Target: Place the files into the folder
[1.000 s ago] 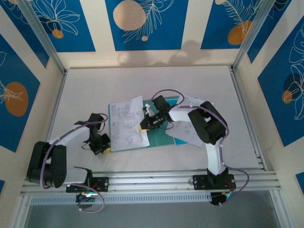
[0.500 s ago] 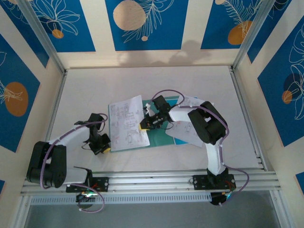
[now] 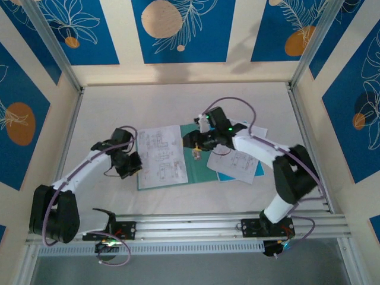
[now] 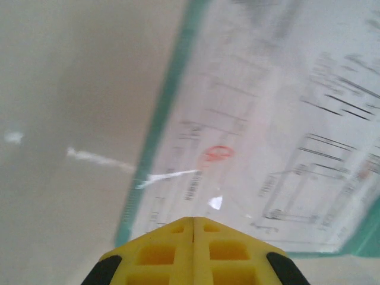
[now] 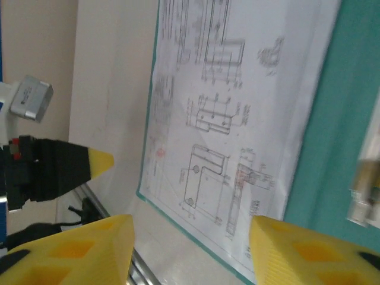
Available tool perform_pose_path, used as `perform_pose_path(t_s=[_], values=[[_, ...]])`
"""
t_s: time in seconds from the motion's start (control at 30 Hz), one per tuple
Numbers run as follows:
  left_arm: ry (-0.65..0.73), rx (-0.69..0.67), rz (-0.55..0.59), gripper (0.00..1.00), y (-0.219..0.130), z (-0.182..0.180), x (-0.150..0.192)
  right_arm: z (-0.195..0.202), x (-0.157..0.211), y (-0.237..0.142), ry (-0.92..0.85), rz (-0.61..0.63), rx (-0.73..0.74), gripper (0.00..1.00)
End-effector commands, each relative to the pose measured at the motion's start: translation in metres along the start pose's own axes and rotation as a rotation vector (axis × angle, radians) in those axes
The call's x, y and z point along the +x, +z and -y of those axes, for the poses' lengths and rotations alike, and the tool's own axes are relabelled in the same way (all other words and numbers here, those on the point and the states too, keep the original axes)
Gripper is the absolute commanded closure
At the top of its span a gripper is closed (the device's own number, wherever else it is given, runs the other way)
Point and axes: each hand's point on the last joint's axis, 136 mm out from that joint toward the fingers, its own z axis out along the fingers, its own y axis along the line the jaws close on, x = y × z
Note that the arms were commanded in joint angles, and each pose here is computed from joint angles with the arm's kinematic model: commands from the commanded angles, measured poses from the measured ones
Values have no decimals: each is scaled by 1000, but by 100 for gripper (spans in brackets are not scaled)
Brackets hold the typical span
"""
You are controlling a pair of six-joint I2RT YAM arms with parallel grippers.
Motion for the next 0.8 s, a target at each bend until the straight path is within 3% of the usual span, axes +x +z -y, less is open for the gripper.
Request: perform_pose_path(t_s=[0.0,0.07,0.27,0.5,0.77], values=[[153,67,-40,100,8,36,11,45,12,-23,196,34,161,65],[215,128,-77,100,21,60,20,55,16,-32,283,70,178,75],[321,132,-163,100,54,85,44,71,34,-33,464,107,217,86],[356,120,-234,100,85,89,72,80,41,-19,496,72,254,91],[324,123,-238,100,109,98,89,88,41,6,523,0,314,91]])
